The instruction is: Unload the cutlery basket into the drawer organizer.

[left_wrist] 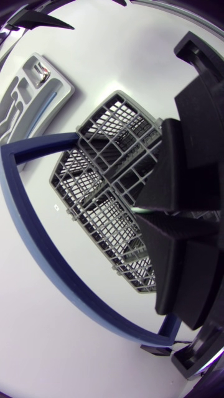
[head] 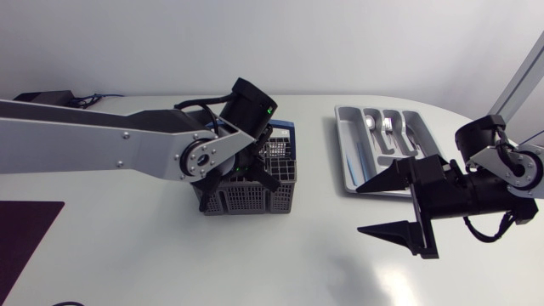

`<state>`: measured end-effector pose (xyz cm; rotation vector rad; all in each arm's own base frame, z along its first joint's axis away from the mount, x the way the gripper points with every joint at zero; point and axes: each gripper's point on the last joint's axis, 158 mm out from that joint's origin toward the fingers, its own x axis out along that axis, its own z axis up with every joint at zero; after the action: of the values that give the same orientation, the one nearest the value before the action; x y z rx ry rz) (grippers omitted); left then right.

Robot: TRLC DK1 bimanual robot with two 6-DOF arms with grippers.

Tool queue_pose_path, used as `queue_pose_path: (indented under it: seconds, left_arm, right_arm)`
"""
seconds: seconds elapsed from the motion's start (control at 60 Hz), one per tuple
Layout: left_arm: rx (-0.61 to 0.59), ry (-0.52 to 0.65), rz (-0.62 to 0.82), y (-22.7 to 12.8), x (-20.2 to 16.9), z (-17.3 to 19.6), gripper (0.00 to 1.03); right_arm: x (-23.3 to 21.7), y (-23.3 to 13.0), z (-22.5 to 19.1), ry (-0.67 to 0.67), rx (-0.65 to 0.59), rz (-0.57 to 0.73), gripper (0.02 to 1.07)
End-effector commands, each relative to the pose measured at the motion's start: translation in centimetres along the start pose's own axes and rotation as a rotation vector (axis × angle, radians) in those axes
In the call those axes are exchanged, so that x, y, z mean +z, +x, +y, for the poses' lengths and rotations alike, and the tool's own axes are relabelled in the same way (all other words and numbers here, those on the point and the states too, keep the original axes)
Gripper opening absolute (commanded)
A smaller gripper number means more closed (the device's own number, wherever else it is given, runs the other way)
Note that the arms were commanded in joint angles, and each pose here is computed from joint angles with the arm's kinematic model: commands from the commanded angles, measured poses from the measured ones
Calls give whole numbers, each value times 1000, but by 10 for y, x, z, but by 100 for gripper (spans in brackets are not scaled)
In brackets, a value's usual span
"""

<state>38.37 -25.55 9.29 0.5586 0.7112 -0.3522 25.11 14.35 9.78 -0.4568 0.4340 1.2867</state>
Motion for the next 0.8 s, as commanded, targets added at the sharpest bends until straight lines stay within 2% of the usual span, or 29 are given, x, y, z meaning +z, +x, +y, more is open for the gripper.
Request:
queue_pose_path:
  seconds: [0.0,0.2,0.517,0.783]
  left_arm:
    - [9,22,-6,-6,-4,0,15]
    - [35,38,-51,-18,4,8,15]
    - [54,48,-161,-56,35,24,15]
    - [52,89,-217,-80,41,16,15]
  right_arm:
    - [-3,3,8,19,12,1,101]
    - [-2,3,10,16,14,2,101]
    - [6,5,14,4,21,-2,101]
    - [22,3,16,-5,-7,-24,101]
